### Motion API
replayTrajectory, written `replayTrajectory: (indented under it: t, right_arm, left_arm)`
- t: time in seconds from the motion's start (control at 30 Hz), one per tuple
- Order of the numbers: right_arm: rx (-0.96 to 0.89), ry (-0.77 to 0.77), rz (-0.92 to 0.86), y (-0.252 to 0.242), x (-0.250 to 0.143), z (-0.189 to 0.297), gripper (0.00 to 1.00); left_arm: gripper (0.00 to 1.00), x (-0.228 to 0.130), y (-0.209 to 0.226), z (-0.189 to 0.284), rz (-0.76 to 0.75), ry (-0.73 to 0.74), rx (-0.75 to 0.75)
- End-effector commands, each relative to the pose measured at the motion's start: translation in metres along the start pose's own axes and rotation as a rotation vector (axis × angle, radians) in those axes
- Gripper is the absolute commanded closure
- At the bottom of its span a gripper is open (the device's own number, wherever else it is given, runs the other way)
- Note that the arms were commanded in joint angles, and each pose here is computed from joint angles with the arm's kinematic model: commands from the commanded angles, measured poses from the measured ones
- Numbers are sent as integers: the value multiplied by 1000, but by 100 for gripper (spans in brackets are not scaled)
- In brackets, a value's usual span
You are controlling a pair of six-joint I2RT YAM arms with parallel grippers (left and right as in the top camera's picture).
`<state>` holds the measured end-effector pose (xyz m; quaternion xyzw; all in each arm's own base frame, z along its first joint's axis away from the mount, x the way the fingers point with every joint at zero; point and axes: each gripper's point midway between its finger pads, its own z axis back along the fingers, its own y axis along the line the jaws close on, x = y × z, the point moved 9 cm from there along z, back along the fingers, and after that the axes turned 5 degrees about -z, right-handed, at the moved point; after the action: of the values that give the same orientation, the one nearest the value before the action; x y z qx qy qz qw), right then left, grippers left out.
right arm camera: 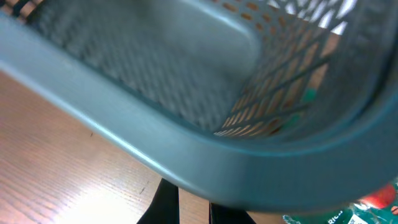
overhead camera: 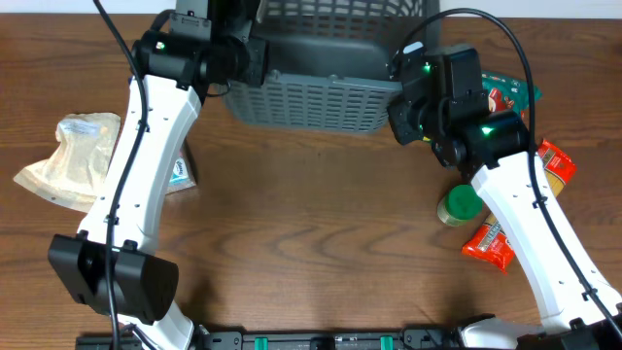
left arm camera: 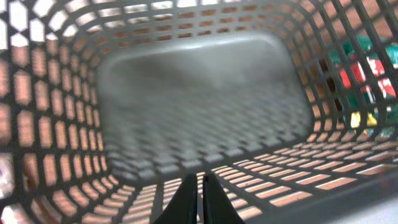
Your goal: Pack container
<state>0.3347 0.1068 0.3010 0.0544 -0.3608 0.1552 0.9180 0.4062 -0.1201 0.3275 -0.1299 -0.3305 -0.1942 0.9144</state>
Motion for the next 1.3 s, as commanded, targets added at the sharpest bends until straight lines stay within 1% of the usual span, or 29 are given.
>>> replayTrajectory:
  t: [0.0,0.37,0.5,0.53,0.57,0.6,0.67,0.7,0.73,0.77,0.83,0.87,0.97,1.0,1.07,1.1,1.13,1.17,1.2,1.23,1.27]
  right_arm:
    - [-18,-21,-22,-5,6,0,99]
    - [-20,-21,-24,-6,6,0,99]
    - [-12,-11,-24,-5,4,0,99]
    - [-9,-9,-26,-4,4,1,99]
    - [-11,-6,-39,-4,3,1,99]
    - [-10,-5,-48,-4,3,2,99]
    - [-10,-6,-69,-4,3,5,99]
    - [-10,-9,-80,-4,3,7,96]
    - [-9,-9,-89,-4,2,9,88]
    - [-7,-8,-100,-4,1,12,87]
    - [-3,-1,-112,-2,-1,20,81]
    - [0,2,-111,-1,-3,25,72]
    - [11,8,-98,5,-8,40,62]
    - [15,7,-94,7,-9,46,60]
    - [23,-3,-86,10,-12,59,53]
    - [25,-15,-83,11,-13,67,45]
    - [26,-31,-85,11,-14,75,41]
    - [21,-51,-102,10,-14,83,41]
    - [0,-81,-140,8,-14,93,38]
    - [-52,-117,-204,1,-14,102,30]
    - [-145,-169,-305,-10,-14,115,17]
  left_arm:
    - [94,-14,-4,-15,-1,85,1]
    - [94,-16,-8,-16,-8,95,-5]
    - [94,-15,-4,-15,-11,95,50]
    - [88,-15,-2,-13,-13,92,71]
    - [84,-14,-1,-11,-15,88,87]
    - [83,-13,0,-9,-17,78,98]
    - [69,-9,-1,-4,-21,52,112]
    - [56,-7,-1,0,-24,35,113]
    - [44,-5,-2,4,-26,20,115]
    - [36,-3,-3,9,-28,3,116]
    - [26,0,-5,20,-33,-28,119]
    - [24,2,-6,26,-35,-43,120]
    - [22,4,-11,49,-42,-89,124]
    - [21,4,-12,58,-44,-103,125]
    - [12,2,-15,77,-45,-121,150]
    - [7,-1,-15,88,-43,-124,177]
    - [4,-4,-15,99,-42,-124,201]
    - [2,-7,-15,107,-40,-123,222]
    - [1,-12,-15,117,-32,-116,252]
    - [1,-18,-14,128,-16,-106,283]
    - [2,-27,-12,141,30,-95,318]
